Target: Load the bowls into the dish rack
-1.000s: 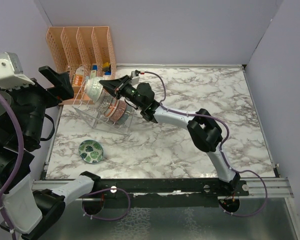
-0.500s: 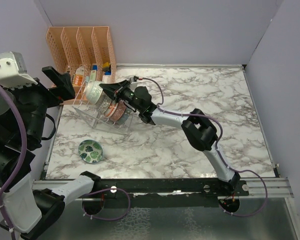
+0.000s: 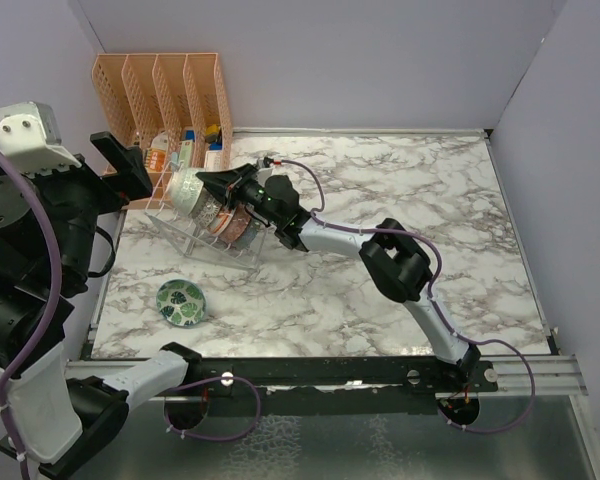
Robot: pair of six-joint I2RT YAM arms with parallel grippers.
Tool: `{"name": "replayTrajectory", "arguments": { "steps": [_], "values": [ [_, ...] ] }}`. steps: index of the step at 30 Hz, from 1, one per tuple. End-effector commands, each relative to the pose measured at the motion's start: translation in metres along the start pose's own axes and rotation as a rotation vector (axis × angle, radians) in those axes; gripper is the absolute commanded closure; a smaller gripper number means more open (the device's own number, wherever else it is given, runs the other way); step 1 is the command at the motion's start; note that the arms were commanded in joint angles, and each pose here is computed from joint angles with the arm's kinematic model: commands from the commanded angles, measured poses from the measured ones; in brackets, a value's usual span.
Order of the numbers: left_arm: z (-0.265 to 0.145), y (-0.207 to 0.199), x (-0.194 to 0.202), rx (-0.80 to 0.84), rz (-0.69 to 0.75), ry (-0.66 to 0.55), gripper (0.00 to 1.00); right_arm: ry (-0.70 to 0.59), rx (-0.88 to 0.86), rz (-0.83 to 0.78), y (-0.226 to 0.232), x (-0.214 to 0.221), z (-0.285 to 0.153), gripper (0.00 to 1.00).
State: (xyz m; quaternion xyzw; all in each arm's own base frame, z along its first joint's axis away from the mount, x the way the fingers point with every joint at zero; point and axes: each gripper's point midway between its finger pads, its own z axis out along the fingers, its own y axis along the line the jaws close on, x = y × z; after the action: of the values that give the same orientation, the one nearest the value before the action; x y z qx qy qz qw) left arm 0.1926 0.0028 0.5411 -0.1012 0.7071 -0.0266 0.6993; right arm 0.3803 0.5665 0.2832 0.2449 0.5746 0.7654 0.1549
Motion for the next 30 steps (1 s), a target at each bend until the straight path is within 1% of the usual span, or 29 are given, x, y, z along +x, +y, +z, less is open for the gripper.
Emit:
{"name": "replayTrajectory", "arguments": {
  "steps": [1,4,8,16,25,30],
  "values": [
    [0.005,0.001,-0.001,-0.023,0.012,-0.006,0.01,0.034,-0.022,0.014,0.010,0.009,0.000,0.88],
    [0.006,0.001,0.000,-0.026,0.011,-0.005,0.01,0.046,-0.004,0.020,0.003,0.010,-0.002,0.84],
    [0.007,0.001,0.001,-0.026,0.009,-0.002,0.01,0.039,0.000,0.023,0.004,0.008,-0.005,0.75],
    [0.008,-0.001,-0.002,-0.021,0.004,-0.009,0.01,0.057,0.012,0.018,0.008,0.012,-0.017,0.66],
    [0.013,-0.007,0.000,-0.007,-0.006,-0.005,0.01,0.082,0.072,0.020,0.003,0.016,-0.039,0.65],
    [0.016,-0.009,0.000,-0.003,-0.013,-0.005,0.01,0.102,0.109,-0.048,0.012,0.020,-0.052,0.65]
  ]
}}
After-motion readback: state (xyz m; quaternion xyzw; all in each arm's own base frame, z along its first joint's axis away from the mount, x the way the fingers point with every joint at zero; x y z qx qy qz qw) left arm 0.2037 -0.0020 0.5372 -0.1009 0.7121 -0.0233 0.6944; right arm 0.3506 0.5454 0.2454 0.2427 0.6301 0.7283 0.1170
